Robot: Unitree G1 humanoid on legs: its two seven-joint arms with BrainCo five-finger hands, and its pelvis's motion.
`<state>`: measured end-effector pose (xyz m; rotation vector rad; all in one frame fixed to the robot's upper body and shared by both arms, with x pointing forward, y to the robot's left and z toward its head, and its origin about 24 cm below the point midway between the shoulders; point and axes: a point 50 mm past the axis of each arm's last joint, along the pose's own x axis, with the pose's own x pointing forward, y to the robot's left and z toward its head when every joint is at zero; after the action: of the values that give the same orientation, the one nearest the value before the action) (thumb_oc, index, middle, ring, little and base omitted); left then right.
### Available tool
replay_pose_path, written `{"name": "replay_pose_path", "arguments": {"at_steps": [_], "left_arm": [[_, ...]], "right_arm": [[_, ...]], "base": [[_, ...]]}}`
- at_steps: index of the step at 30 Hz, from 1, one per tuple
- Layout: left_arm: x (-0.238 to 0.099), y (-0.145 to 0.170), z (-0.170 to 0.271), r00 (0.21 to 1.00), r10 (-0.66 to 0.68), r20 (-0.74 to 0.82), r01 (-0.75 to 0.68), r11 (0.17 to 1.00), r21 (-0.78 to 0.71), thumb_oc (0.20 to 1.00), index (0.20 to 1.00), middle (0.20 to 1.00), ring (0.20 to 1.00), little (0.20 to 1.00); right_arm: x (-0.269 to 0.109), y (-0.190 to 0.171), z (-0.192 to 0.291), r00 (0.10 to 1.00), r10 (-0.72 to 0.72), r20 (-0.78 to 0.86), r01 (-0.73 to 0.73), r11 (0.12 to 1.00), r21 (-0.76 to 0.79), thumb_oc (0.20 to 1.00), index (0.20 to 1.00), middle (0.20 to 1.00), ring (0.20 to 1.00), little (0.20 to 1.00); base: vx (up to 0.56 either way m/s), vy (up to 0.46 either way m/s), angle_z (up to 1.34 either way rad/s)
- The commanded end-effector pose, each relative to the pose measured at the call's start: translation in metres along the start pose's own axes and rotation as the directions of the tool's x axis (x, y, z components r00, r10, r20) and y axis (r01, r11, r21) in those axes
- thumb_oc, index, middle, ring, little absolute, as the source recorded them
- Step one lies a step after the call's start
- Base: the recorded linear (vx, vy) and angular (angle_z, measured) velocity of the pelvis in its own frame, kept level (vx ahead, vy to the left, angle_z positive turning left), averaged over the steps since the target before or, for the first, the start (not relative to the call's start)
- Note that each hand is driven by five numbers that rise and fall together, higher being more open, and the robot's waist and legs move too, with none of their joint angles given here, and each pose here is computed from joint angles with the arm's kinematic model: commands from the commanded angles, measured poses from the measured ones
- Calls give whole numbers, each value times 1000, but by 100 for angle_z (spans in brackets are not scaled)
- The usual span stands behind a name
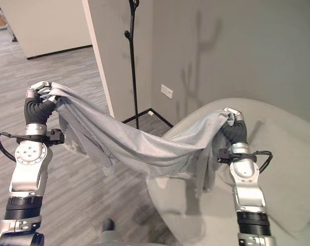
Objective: Hang the clothes on the sofa on the clothes rack.
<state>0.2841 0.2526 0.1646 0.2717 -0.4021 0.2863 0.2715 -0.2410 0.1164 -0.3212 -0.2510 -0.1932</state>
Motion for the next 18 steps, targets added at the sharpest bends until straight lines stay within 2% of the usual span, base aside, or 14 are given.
{"name": "replay_pose_path", "arguments": {"at_steps": [1,6,11,18], "left_arm": [[7,18,40,980,-3,199,-18,995,103,200,200,200,200,200],[3,10,37,980,-7,200,-4,999,54,200,200,200,200,200],[-2,10,30,985,12,173,-19,999,38,200,200,200,200,200],[-9,10,25,988,12,154,-15,1000,20,200,200,200,200,200]], "right_arm": [[20,-6,41,977,-35,209,27,999,38,200,200,200,200,200],[14,-8,50,968,-31,249,22,999,41,200,200,200,200,200],[12,-3,46,972,-3,235,-6,999,38,200,200,200,200,200],[8,-5,28,987,-16,163,8,999,49,200,200,200,200,200]], "base": [[125,622,23],[70,526,-1],[66,165,27],[76,0,27]]}}
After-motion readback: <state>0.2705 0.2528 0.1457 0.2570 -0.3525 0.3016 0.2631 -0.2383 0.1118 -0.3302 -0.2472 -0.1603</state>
